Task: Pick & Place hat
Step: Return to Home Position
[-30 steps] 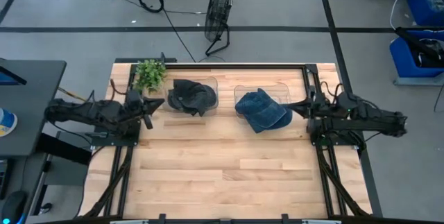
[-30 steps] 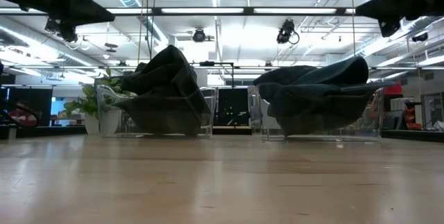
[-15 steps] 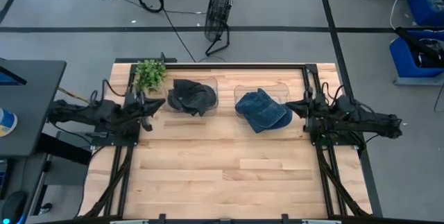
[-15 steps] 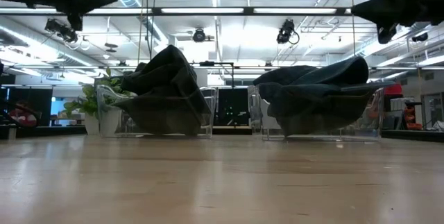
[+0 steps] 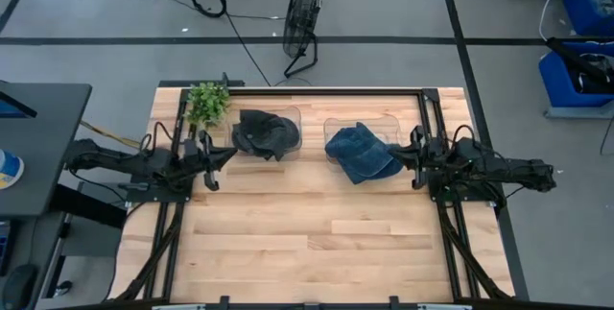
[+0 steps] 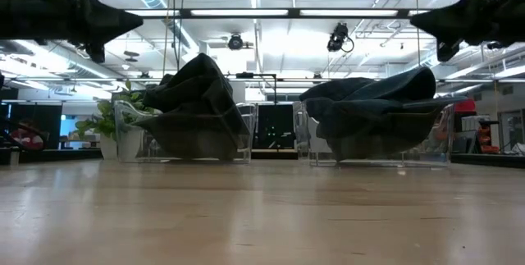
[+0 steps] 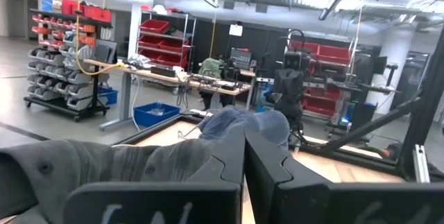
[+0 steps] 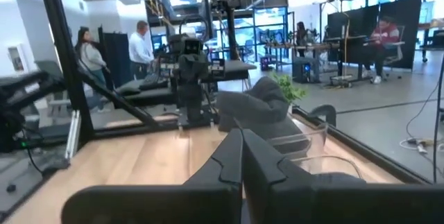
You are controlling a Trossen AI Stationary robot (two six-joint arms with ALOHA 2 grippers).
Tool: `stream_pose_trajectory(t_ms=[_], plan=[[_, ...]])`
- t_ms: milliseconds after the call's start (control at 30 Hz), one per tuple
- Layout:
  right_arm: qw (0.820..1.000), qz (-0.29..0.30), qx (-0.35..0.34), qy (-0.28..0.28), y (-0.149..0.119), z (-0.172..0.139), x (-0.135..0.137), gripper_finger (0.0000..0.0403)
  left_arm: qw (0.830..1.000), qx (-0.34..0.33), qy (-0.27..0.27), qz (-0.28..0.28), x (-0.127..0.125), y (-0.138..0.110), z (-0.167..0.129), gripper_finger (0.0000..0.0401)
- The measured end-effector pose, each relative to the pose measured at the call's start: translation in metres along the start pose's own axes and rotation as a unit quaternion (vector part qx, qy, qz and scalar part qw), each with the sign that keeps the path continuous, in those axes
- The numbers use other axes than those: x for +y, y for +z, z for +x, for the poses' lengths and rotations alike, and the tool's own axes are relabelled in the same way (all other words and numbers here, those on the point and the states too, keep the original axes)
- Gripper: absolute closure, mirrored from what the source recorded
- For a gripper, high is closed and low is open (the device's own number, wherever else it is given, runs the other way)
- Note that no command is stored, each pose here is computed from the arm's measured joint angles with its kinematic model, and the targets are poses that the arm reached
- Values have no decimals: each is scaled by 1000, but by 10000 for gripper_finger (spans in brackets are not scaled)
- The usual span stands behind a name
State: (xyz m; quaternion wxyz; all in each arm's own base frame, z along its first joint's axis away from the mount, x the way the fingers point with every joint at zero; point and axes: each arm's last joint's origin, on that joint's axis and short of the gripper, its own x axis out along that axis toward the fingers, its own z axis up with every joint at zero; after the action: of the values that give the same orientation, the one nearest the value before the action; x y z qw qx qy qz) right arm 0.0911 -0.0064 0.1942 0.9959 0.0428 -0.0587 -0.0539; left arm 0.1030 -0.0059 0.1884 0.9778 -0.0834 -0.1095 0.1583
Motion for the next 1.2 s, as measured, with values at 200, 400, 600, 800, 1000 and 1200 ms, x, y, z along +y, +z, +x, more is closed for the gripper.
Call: stream_pose_trajectory(t_ms=[200, 400, 600, 800, 1000, 1200], plan=[[1000, -13, 5, 2, -16, 3, -1, 399, 1000, -7, 0, 11, 0, 1, 0, 392], [1000, -9, 18, 1, -20, 3, -1, 399, 1000, -5, 0, 15, 0, 1, 0, 392], [998, -33, 46, 10, -25, 3, -1, 399, 1000, 14, 2, 19, 0, -3, 0, 392], [998, -14, 52, 29, -26, 3, 0, 399, 999, 53, 7, -5, 1, -12, -1, 392], [998, 3, 53, 28, -26, 3, 0, 399, 998, 54, 8, -5, 2, -12, -1, 392], [998, 1, 53, 28, -26, 3, 0, 393, 998, 54, 8, -8, 1, -12, -1, 392]])
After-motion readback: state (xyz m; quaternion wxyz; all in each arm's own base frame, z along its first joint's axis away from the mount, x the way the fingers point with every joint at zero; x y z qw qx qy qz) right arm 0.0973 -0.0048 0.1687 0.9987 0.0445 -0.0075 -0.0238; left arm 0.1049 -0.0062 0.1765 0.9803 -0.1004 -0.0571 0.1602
